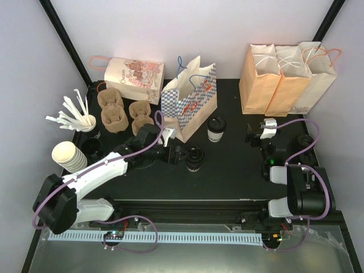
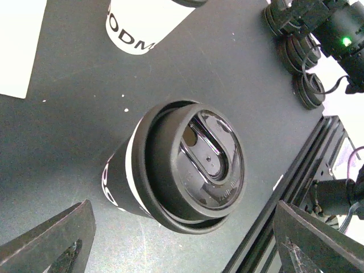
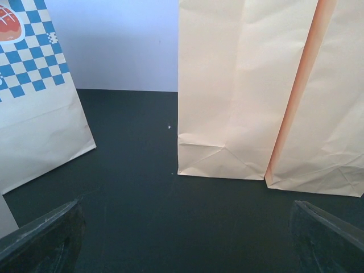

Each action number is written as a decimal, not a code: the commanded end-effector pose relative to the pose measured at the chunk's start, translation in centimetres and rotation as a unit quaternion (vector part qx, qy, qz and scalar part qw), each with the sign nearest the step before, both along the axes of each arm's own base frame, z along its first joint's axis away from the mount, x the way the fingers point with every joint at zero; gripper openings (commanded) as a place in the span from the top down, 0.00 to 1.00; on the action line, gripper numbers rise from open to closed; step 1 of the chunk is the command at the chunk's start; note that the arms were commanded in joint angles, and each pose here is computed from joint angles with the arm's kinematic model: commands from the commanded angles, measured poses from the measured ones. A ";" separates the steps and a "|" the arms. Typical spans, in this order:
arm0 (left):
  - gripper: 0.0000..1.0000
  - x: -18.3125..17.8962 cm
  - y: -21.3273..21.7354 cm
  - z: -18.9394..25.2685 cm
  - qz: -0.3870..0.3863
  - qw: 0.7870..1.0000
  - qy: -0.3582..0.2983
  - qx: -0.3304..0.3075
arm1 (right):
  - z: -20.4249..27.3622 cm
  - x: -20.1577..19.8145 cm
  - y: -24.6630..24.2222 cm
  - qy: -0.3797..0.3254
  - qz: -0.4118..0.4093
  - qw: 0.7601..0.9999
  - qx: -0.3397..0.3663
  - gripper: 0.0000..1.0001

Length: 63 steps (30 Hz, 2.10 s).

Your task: Pack the takeout coffee

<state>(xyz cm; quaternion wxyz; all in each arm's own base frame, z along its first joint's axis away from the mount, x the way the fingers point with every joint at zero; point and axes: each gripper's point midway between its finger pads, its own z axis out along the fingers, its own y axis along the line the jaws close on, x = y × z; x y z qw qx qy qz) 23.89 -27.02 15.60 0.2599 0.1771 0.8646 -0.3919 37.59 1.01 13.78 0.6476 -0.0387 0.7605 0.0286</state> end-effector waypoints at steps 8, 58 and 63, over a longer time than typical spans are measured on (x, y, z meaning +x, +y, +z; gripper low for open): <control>0.12 -0.4 -1.3 1.2 -0.040 0.999 0.000 -0.014 | 1.7 0.5 -0.5 -0.029 -0.011 1.000 -0.004 0.00; 0.68 2.9 -1.1 -1.3 0.006 0.999 0.034 -0.003 | 3.7 -14.0 23.3 0.383 0.304 0.850 0.196 0.68; 0.70 3.0 -0.9 -1.5 0.008 0.999 0.033 0.005 | 3.5 -13.6 24.2 0.391 0.307 0.849 0.181 0.69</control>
